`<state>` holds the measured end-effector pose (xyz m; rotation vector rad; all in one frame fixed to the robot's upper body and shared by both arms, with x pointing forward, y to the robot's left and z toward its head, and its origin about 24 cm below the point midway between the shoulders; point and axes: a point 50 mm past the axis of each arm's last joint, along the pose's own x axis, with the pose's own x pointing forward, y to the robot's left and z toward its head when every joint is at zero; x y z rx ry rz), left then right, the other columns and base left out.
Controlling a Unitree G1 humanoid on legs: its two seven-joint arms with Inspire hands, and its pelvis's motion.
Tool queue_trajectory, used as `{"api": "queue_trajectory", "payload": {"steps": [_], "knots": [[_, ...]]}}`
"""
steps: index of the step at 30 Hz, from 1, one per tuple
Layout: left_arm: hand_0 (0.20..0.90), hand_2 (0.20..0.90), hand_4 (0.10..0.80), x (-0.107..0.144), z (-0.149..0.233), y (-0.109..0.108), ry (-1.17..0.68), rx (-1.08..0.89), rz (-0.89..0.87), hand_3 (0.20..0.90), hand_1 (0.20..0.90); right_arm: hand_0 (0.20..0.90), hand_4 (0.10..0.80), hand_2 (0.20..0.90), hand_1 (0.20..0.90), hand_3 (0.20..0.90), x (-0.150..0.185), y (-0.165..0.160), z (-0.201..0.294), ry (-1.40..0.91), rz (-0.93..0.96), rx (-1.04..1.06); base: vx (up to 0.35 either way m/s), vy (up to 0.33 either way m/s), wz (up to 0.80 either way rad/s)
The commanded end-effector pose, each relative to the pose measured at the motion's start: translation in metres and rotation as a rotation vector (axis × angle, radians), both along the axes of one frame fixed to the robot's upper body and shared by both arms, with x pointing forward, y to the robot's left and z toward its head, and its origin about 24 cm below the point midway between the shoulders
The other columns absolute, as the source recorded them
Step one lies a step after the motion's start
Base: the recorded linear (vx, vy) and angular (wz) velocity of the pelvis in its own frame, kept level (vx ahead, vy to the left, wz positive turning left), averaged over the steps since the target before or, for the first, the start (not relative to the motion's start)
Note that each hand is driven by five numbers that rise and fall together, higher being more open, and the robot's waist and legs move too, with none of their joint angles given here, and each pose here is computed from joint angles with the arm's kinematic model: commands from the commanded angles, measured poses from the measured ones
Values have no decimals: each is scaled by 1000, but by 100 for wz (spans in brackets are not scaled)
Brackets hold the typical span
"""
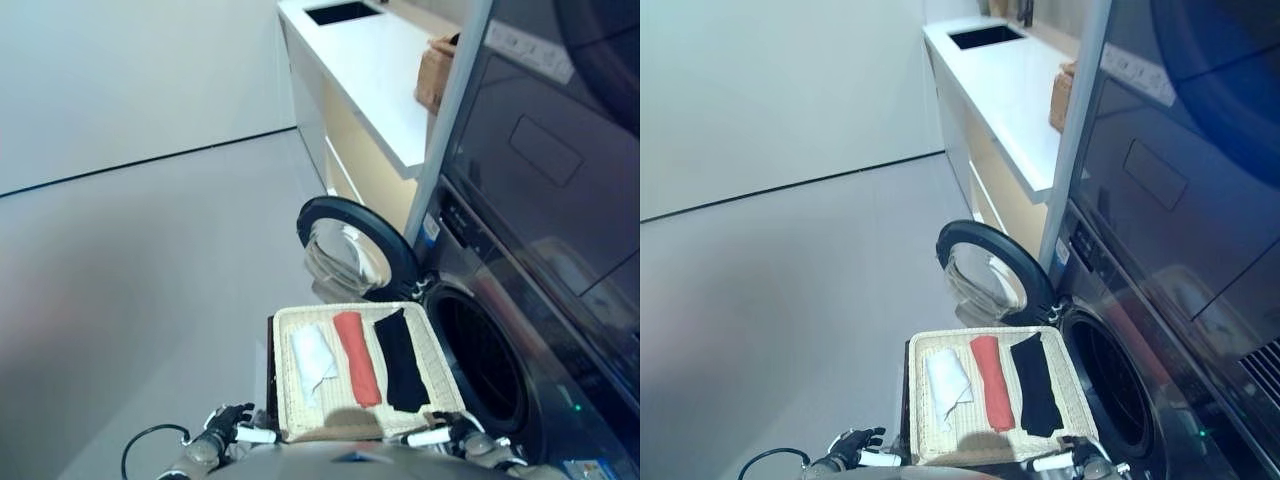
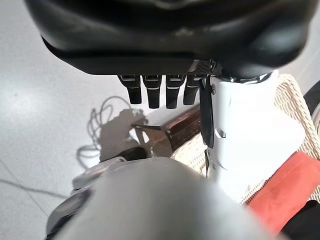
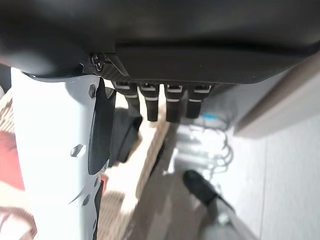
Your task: Pick up the clothes and place them into the washing machine
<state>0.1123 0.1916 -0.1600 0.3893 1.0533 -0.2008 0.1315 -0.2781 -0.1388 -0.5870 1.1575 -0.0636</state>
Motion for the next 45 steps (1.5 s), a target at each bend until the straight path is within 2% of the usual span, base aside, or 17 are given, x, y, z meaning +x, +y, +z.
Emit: {"api": "queue_trajectory", "payload": {"steps": [1, 6, 14, 20, 27, 31, 39, 45], "knots": [[900, 900, 800, 59, 26, 17, -219, 52, 30, 900, 900, 900, 800, 900, 900, 900, 71, -16, 39, -208, 44, -120, -249, 14, 11], [900, 900, 800, 81, 41, 12, -340, -2, 66, 900, 900, 900, 800, 900, 900, 900, 108, -34, 72, -321, 27, -214, -110, 29, 6], [900, 900, 800, 97, 56, 1, -444, -57, 33, 900, 900, 900, 800, 900, 900, 900, 138, -53, 110, -416, 18, -329, -56, 28, -3], [900, 900, 800, 108, 66, -5, -495, -95, 5, 900, 900, 900, 800, 900, 900, 900, 163, -79, 161, -554, -47, -450, -42, 46, 5], [900, 900, 800, 110, 70, -5, -519, -109, 20, 900, 900, 900, 800, 900, 900, 900, 176, -97, 203, -686, -108, -539, 4, 44, 5], [900, 900, 800, 109, 68, -4, -510, -107, 32, 900, 900, 900, 800, 900, 900, 900, 183, -98, 215, -718, -115, -527, 8, 20, 1], [900, 900, 800, 114, 73, -8, -536, -126, 26, 900, 900, 900, 800, 900, 900, 900, 207, -74, 226, -808, -131, -429, -9, 2, 0], [900, 900, 800, 116, 77, -13, -559, -142, 15, 900, 900, 900, 800, 900, 900, 900, 216, -71, 245, -829, -113, -471, -49, 16, 2]]}}
